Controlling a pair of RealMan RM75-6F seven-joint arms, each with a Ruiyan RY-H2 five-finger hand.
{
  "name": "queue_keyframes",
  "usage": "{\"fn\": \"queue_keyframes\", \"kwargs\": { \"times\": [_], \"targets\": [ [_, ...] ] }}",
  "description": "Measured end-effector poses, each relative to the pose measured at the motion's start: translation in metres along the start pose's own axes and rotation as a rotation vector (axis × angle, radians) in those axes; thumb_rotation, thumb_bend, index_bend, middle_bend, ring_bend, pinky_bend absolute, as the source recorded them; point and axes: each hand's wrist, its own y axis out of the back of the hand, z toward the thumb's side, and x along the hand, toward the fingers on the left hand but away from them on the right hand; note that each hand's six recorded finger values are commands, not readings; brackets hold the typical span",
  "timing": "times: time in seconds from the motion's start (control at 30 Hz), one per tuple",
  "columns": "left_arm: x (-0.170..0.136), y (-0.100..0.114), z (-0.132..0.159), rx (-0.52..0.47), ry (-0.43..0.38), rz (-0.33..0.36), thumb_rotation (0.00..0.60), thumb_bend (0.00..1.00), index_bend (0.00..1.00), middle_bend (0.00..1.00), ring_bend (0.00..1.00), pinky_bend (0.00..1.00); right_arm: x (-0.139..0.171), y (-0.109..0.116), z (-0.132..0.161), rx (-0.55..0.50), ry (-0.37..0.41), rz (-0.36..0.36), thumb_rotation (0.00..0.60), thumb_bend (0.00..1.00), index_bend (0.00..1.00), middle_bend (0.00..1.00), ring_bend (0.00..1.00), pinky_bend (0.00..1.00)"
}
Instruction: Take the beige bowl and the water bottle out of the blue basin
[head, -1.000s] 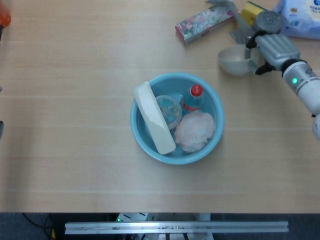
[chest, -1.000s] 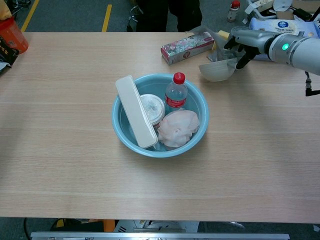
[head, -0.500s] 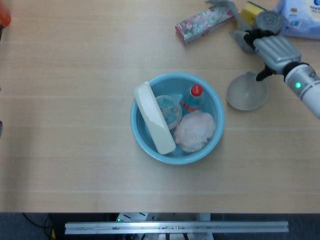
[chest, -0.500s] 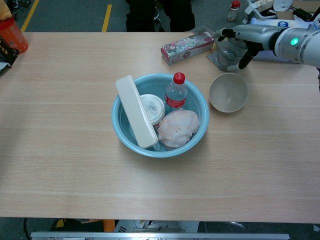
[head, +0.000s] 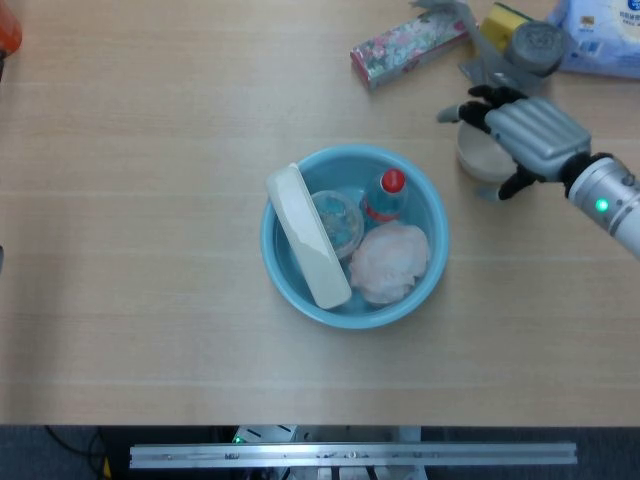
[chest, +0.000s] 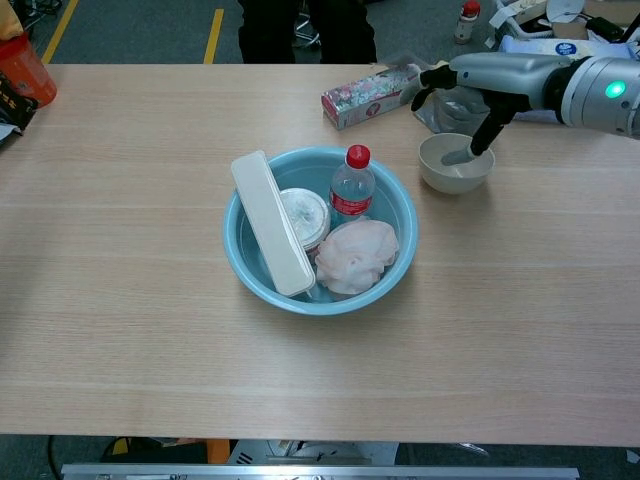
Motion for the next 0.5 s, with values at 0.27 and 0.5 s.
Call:
{"fn": "queue_keyframes", "kwargs": {
  "times": [0.27,0.5],
  "targets": [
    [-0.004,0.002,-0.003,-0.001,0.011,0.005,0.600,0.36,0.19,0.15,0.16,0.04,-0.008,-0.013,0.020,0.037,0.054,0.019,0.600,0.17,0.18,0.23,0.02,0.11],
    [-0.003,0.002,-0.003,-0.003,0.007,0.006,0.600,0.36,0.19,0.15,0.16,0.04,-0.011,-0.013,0.026,0.052,0.064,-0.002,0.600,0.17,0.18,0.23,0.02,0.11]
  ]
}}
